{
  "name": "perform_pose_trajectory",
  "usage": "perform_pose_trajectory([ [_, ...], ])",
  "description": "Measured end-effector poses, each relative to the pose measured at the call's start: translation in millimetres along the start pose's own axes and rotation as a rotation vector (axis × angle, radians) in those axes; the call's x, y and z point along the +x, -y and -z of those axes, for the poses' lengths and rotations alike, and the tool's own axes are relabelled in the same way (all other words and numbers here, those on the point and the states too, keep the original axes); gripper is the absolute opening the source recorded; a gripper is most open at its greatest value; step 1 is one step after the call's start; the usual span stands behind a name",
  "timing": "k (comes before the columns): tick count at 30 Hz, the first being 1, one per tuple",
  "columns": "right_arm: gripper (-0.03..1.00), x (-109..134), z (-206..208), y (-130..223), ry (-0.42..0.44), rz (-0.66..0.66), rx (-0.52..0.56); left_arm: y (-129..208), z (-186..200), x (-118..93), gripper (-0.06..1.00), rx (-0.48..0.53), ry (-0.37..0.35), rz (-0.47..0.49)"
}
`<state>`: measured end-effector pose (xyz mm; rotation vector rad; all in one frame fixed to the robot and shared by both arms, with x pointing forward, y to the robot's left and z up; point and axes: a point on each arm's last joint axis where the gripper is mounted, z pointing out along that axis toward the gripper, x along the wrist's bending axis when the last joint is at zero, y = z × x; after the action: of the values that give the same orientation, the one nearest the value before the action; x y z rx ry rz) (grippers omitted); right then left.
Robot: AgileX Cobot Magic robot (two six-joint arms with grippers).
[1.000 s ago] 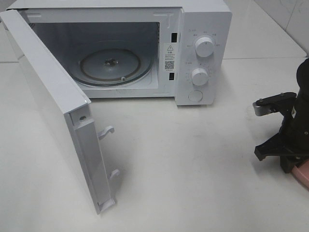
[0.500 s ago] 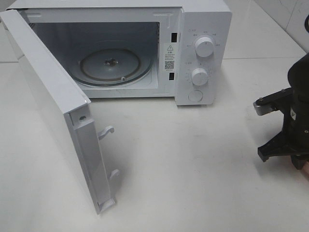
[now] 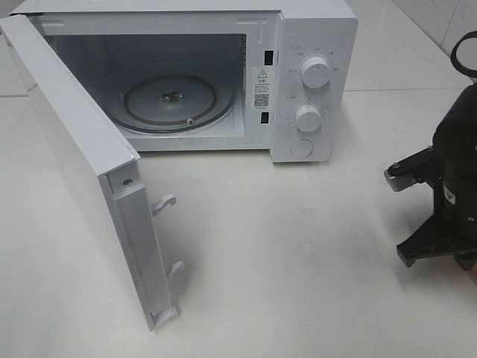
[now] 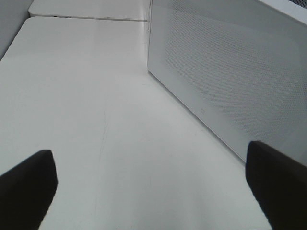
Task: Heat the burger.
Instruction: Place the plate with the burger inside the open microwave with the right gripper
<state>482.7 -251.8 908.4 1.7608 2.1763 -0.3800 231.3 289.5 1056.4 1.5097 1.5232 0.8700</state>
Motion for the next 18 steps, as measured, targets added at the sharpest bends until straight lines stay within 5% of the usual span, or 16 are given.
perform_pose_trajectory([
  [18, 0.06, -10, 38, 34, 0.036, -0.028, -0.086, 0, 0, 0, 0.99, 0.0, 0.0, 0.0],
])
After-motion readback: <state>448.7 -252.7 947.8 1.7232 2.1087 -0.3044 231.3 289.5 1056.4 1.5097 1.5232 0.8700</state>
